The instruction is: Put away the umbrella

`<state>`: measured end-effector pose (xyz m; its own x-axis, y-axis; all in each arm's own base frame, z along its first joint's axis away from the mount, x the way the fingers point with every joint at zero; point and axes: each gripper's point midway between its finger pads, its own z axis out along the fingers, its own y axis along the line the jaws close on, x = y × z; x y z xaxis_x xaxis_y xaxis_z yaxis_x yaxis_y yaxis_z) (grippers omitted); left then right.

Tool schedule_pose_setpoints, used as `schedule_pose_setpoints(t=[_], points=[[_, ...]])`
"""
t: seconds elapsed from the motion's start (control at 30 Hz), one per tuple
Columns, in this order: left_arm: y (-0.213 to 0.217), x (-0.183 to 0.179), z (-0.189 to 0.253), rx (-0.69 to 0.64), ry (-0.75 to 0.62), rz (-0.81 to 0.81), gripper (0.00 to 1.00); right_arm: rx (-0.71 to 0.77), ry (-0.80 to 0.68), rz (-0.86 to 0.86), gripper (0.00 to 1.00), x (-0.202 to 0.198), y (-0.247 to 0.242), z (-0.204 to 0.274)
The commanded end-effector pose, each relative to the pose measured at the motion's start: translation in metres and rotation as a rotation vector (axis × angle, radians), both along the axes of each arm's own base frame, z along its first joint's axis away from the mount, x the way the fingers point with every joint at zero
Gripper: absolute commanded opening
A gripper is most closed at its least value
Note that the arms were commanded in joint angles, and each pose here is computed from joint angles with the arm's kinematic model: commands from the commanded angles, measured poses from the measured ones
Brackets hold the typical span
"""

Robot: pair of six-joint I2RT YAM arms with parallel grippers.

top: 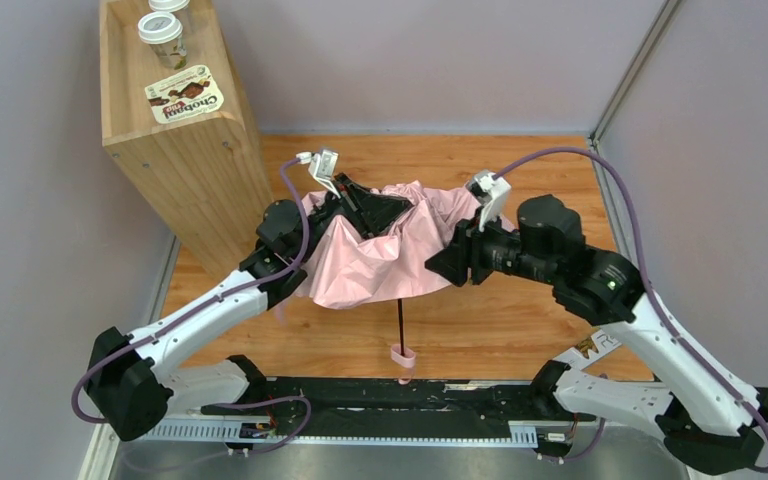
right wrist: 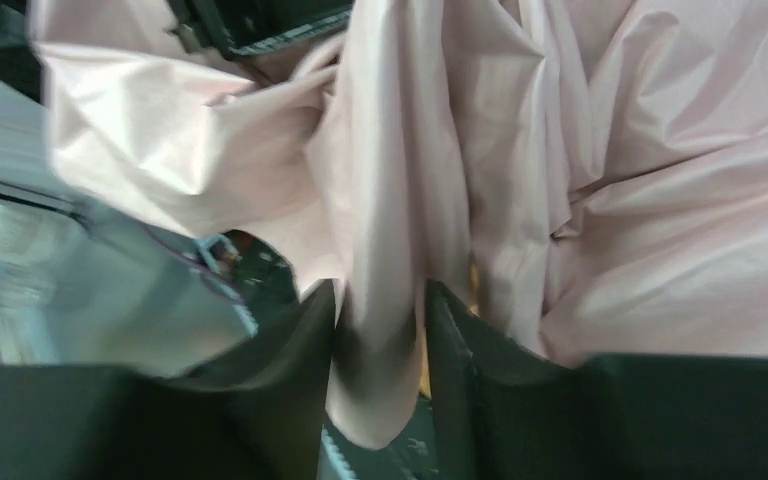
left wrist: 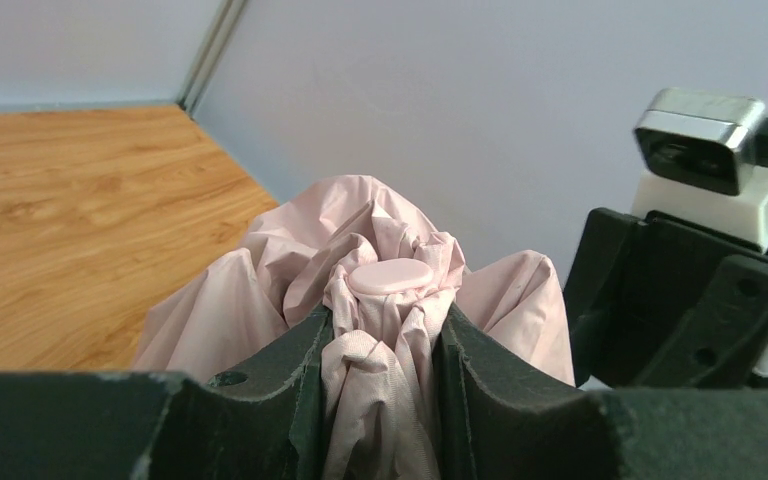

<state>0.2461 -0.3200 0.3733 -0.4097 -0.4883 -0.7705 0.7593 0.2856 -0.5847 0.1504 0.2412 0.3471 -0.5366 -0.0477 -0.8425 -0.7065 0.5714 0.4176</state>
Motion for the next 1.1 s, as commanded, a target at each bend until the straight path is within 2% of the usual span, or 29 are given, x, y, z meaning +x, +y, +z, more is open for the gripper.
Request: schedule_pose_setpoints(t=[0.0, 0.03, 0.07, 0.17, 0.33, 0.37, 0.43, 0.5, 0.53, 0.57, 0.67, 0.77, 0.87, 1.07], points=[[0.02, 0.002, 0.044, -0.07, -0.063, 0.1, 0.0, -0.063, -0.042, -0.076, 0.21, 0.02, 0.001, 0.001], [0.023, 0.003, 0.046, -0.072, -0.064, 0.114, 0.0, -0.071, -0.052, -0.067, 0.05, 0.017, -0.001, 0.001], [0.026, 0.009, 0.041, -0.06, -0.039, 0.151, 0.0, -0.078, -0.058, -0.059, 0.0, 0.013, -0.004, 0.001], [0.034, 0.016, 0.04, -0.061, -0.017, 0.203, 0.0, -0.086, -0.08, -0.081, 0.0, 0.005, -0.022, 0.006], [0.032, 0.016, 0.037, -0.074, -0.022, 0.164, 0.0, -0.064, -0.114, -0.108, 0.0, -0.006, -0.044, 0.018], [0.031, 0.015, 0.034, -0.075, -0.016, 0.158, 0.0, -0.054, -0.105, -0.091, 0.05, -0.009, -0.04, 0.017], [0.03, 0.016, 0.031, -0.084, -0.008, 0.152, 0.0, -0.062, -0.084, -0.059, 0.38, -0.01, -0.033, 0.012], [0.029, 0.016, 0.031, -0.082, -0.013, 0.147, 0.0, -0.104, -0.08, -0.078, 0.53, -0.006, -0.036, 0.011], [0.029, 0.016, 0.029, -0.074, -0.004, 0.149, 0.0, -0.121, -0.094, -0.11, 0.57, -0.002, -0.041, 0.016], [0.029, 0.018, 0.03, -0.072, -0.002, 0.157, 0.0, -0.141, -0.119, -0.154, 0.57, 0.005, -0.049, 0.022], [0.029, 0.021, 0.023, -0.043, 0.029, 0.171, 0.0, -0.074, -0.193, -0.089, 0.6, -0.004, -0.037, 0.053], [0.027, 0.022, 0.022, -0.046, 0.036, 0.164, 0.0, -0.037, -0.211, 0.048, 0.65, -0.017, 0.006, 0.066], [0.026, 0.025, 0.02, -0.037, 0.056, 0.171, 0.0, -0.062, -0.268, 0.093, 0.7, -0.019, 0.053, 0.071], [0.027, 0.025, 0.018, -0.03, 0.077, 0.175, 0.0, -0.16, -0.349, 0.01, 0.74, 0.007, 0.095, 0.067]])
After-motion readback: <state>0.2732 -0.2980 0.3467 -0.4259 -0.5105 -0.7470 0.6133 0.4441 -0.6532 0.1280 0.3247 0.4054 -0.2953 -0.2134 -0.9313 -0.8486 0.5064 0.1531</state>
